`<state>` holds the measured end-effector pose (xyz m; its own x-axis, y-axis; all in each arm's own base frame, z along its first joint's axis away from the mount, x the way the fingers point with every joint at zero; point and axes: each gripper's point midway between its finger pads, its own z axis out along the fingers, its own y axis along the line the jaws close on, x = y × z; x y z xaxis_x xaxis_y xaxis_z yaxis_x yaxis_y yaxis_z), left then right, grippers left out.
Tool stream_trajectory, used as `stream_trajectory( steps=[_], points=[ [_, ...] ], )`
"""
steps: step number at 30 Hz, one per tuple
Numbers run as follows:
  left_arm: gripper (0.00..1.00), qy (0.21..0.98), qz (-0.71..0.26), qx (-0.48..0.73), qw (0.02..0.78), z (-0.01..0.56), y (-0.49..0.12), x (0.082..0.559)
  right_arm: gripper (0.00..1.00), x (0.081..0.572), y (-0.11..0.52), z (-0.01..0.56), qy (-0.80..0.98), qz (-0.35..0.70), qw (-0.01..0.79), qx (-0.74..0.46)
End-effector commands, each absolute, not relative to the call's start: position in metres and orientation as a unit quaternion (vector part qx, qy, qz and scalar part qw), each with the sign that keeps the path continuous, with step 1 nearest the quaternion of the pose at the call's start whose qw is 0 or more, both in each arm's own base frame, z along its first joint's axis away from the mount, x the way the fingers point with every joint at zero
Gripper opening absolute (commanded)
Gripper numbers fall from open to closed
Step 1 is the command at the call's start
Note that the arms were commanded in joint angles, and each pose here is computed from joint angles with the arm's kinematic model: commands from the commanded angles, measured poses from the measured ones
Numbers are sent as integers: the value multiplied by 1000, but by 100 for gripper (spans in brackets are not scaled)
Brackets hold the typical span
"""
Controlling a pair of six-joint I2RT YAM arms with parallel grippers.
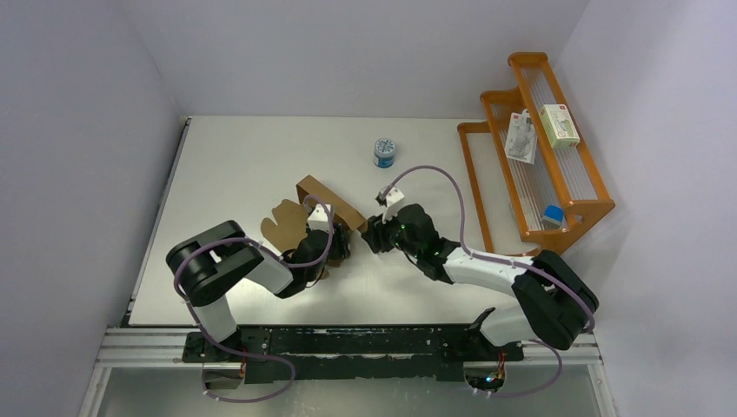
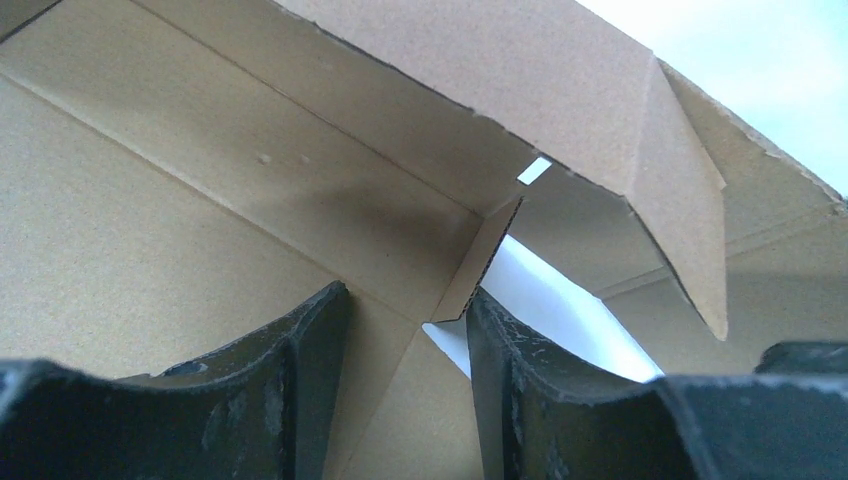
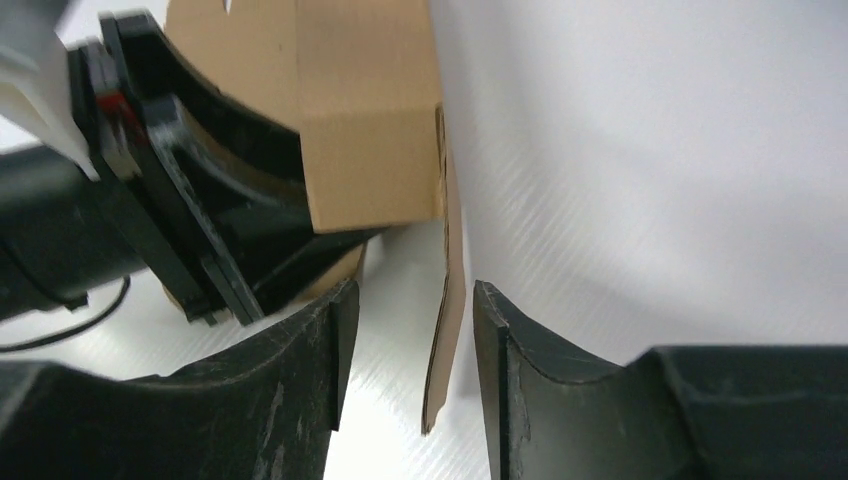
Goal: Fold the paper box
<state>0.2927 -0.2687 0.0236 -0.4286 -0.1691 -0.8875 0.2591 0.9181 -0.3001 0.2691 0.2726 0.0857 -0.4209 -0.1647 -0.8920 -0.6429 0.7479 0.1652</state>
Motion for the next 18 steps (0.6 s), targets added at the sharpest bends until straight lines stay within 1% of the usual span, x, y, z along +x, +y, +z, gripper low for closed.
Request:
stream_trajectory(
  steps=[1, 6, 13, 16, 18],
  points=[
    [51, 851, -184, 40, 491, -8, -261, 279, 50, 289, 273, 120, 788, 240, 510, -248],
    [52, 852, -183, 41, 488, -9, -262, 280, 48, 309, 270, 127, 790, 212, 518, -248],
    [51, 854, -187, 40, 485, -11, -264, 279, 43, 310, 281, 105, 810, 214, 479, -261],
    [51, 855, -192, 42, 480, -12, -268, 279, 40, 309, 288, 96, 818, 220, 464, -260],
    [51, 855, -197, 41, 478, -13, -269, 278, 35, 310, 289, 94, 821, 218, 463, -253]
  ],
)
